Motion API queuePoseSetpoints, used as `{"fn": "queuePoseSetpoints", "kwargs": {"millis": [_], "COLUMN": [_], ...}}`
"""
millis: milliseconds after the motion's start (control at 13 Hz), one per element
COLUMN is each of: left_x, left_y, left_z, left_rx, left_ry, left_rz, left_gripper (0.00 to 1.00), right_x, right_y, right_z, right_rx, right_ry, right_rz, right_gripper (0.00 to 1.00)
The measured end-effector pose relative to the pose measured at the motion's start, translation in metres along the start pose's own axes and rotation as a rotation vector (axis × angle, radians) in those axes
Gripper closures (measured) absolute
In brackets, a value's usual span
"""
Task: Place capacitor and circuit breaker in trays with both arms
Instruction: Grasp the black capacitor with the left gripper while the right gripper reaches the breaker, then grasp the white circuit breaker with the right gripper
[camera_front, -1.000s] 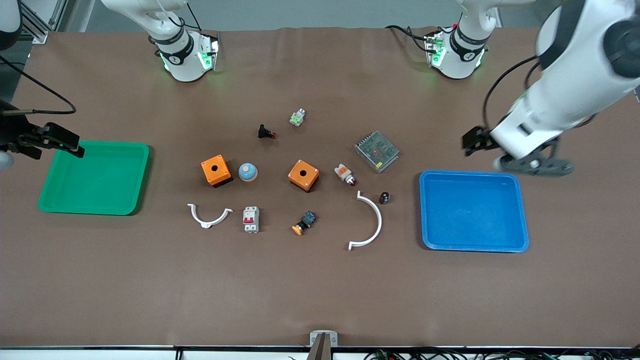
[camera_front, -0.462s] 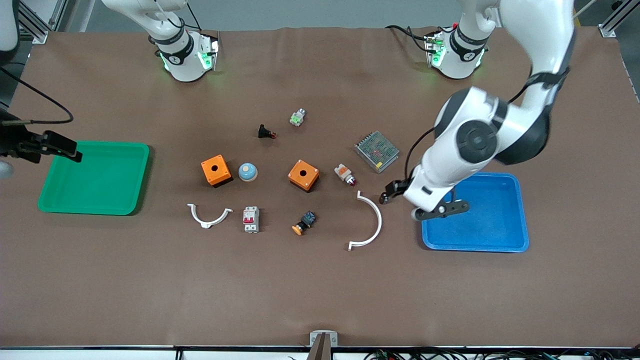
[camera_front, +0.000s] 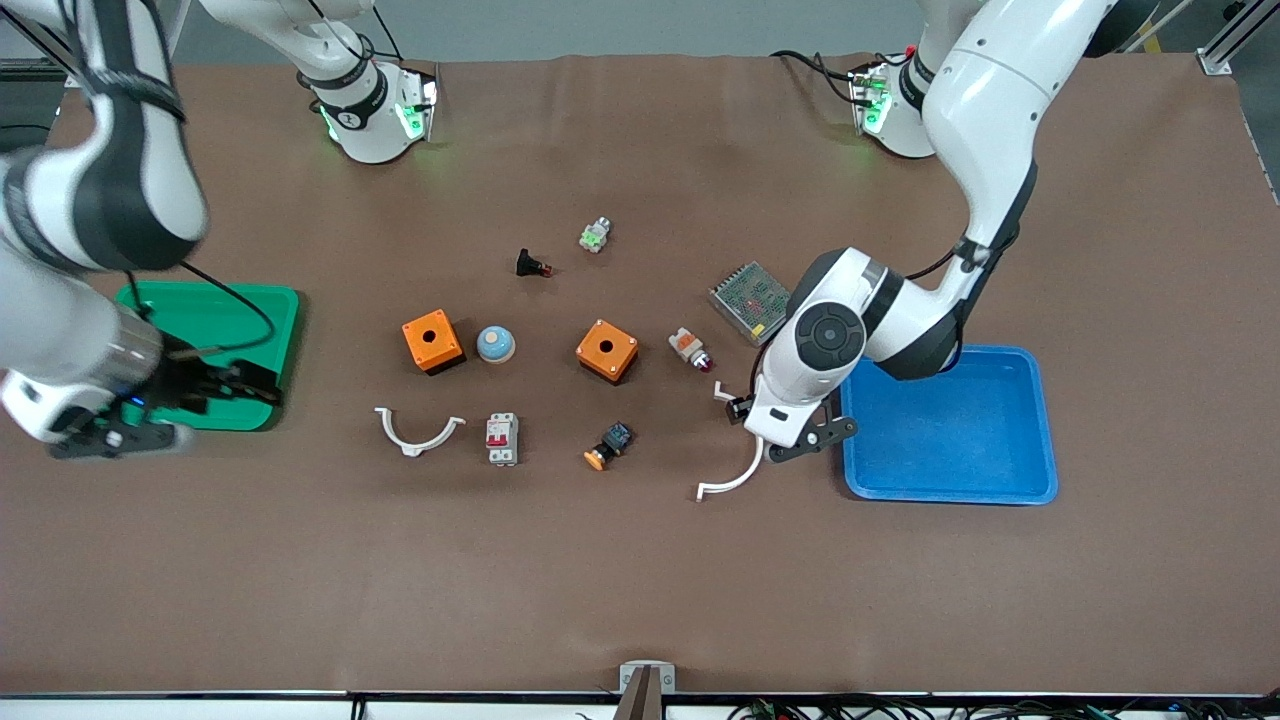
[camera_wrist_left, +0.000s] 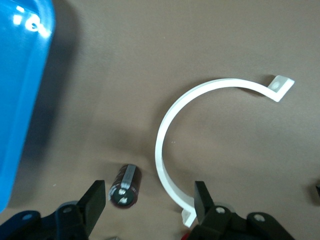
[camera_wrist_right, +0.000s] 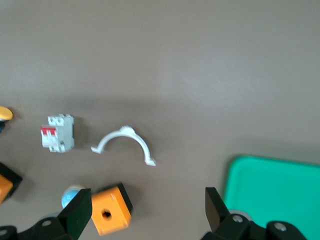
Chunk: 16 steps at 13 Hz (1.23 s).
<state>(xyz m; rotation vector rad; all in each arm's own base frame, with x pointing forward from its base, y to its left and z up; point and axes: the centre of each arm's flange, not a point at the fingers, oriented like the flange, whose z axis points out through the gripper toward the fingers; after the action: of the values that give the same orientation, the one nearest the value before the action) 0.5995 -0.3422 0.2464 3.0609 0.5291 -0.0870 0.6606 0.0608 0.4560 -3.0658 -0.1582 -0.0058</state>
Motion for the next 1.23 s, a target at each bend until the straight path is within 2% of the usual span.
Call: {"fn": "queuePoseSetpoints", "kwargs": {"millis": [154,462,615,846,1231], "left_x": [-0.002,-0.011,-0.012,-0.019,-0.022], "left_y": [-0.003,-0.013,-0.018,-0.025,-0.028], "left_z": [0.015,0.034,0.031,0.03,0.034], "left_rx": [-0.012,0.013,0.019,0.034,0.043], "left_ry": [0.001,-0.021,-0.02,-0.024,-0.031], "left_rz": [-0.002,0.001,-0.001,0.002,0.004], "left_gripper": [0.24,0.26,0.27,0.3,0.34], "right_x": [0.016,0.019,0.018,0.012,0.011], "right_y": [-0.042,-0.104,-0.141,-0.194,-0.202], "right_z": [0.05,0.127,0.153,0.191,0.217], "right_rx": [-0.005,-0.011,-0.015,-0.023,-0.033], "right_ry": [0.0,-0.07,-0.064,-0.052,-0.053], "right_rz": [-0.052,-0.066,-0.1,-0.081,-0.072], "right_gripper": [0.0,0.0,0.0,0.0,0.0]}}
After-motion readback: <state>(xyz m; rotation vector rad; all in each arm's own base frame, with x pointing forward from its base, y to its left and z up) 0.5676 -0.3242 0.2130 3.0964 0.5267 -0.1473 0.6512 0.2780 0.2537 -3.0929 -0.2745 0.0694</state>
